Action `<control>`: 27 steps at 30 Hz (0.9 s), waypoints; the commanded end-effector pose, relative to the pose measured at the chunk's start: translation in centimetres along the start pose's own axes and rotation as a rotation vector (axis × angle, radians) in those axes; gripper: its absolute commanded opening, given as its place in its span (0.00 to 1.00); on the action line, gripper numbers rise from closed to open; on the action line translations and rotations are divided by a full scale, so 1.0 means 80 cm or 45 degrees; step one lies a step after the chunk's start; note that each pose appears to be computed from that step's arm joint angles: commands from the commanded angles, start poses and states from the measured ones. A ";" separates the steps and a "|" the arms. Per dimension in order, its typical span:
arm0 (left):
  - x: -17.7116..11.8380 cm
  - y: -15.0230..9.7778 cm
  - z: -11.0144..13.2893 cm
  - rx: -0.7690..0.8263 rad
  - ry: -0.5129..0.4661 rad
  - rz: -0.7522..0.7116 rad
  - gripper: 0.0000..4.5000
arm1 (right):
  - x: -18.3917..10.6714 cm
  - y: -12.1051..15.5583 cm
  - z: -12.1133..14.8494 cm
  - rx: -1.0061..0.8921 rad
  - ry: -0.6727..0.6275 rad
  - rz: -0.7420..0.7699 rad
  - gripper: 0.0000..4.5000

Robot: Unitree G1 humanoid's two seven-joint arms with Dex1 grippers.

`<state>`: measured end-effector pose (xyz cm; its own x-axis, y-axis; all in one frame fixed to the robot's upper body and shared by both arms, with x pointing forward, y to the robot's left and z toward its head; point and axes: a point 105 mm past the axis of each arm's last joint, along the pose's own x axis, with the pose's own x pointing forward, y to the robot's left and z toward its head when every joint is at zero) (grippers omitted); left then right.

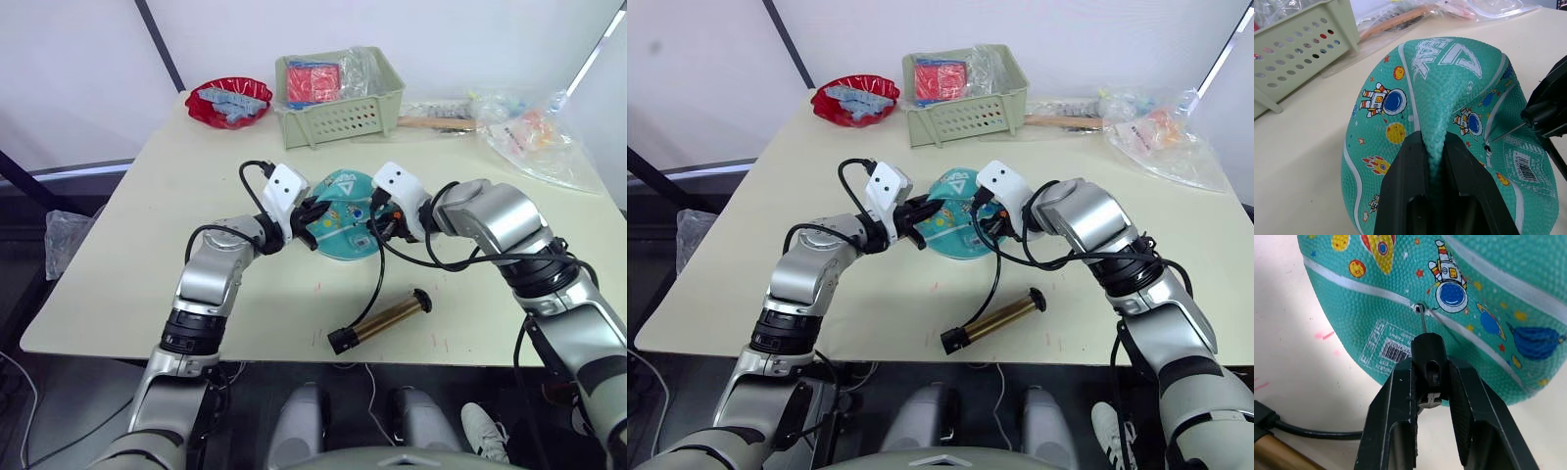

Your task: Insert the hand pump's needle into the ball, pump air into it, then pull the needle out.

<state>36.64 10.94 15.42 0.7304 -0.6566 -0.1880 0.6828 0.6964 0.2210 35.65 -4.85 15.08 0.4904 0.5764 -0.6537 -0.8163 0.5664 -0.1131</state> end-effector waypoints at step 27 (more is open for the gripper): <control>0.008 -0.015 -0.012 -0.021 0.037 -0.056 0.00 | 0.009 0.006 -0.008 -0.078 0.045 -0.017 0.08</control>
<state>36.66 10.94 15.39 0.7312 -0.6551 -0.1904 0.6820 0.6958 0.2250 35.66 -4.33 14.67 0.4972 0.5599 -0.6628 -0.8254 0.5406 -0.1625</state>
